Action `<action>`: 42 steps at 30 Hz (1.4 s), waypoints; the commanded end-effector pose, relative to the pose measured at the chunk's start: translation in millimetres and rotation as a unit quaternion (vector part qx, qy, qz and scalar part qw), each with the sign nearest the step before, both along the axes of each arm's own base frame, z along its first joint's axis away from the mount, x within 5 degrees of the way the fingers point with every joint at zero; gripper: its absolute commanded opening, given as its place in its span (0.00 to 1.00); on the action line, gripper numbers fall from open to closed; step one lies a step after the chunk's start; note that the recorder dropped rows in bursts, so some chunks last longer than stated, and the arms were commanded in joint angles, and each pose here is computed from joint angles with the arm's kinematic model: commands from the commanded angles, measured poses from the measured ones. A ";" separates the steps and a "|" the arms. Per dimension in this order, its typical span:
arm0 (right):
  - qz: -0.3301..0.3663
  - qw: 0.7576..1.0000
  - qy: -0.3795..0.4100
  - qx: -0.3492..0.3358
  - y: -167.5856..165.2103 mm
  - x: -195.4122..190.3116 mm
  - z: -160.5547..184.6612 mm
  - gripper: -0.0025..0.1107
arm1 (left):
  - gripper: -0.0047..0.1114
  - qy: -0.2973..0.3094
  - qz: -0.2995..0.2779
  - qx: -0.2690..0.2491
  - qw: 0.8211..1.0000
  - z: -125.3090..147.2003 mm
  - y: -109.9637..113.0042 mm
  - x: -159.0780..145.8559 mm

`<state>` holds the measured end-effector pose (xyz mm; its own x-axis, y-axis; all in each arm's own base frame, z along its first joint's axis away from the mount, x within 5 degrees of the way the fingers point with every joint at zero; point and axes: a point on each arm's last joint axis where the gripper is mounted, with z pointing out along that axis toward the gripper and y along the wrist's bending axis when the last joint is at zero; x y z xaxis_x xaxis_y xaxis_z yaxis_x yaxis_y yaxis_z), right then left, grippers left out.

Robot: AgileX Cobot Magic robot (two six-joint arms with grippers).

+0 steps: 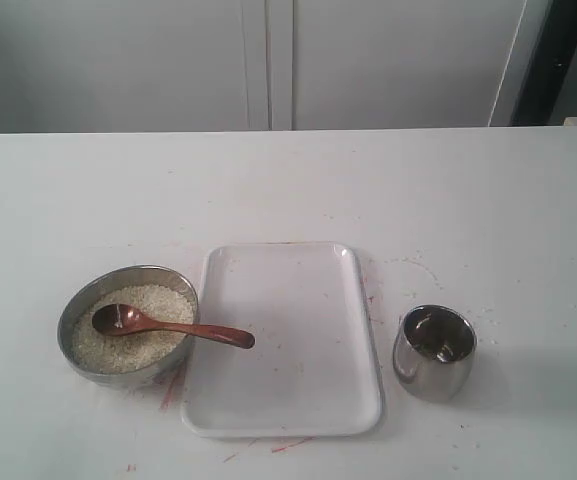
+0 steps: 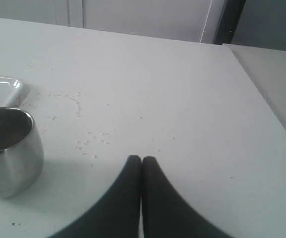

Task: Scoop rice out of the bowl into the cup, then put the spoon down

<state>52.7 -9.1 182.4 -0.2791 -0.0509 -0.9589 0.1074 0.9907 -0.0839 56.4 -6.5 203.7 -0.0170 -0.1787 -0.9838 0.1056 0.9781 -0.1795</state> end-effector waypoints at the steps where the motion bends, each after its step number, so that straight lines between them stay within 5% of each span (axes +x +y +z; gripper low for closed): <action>1: 0.002 1.000 -0.003 -0.012 -0.2 -0.1 -0.9 0.02 | 0.16 -0.004 0.001 -0.005 1.000 2.7 0.1 -0.2; 15: 0.011 0.999 -0.040 -0.029 0.8 1.7 5.9 0.02 | 0.16 -0.004 0.001 -0.005 1.000 2.7 0.1 -0.2; 22: 0.031 0.984 -0.172 -0.031 5.0 3.4 29.7 0.02 | 0.16 -0.004 0.001 -0.005 1.000 2.7 0.1 -0.2; 35: 0.072 0.905 -0.419 -0.019 13.5 -11.5 73.5 0.02 | 0.16 -0.004 0.001 -0.005 1.000 2.7 0.1 -0.2; 37: 0.077 0.880 -0.469 0.030 12.6 -17.3 81.3 0.02 | 0.16 -0.004 0.001 -0.005 1.000 2.7 0.1 -0.2; 40: 0.129 0.798 -0.568 0.156 13.3 -33.3 96.3 0.02 | 0.16 -0.004 0.001 -0.005 1.000 2.7 0.1 -0.2; 42: 0.145 0.773 -0.594 0.172 13.7 -38.7 100.0 0.02 | 0.16 -0.004 0.001 -0.005 1.000 2.7 0.1 -0.2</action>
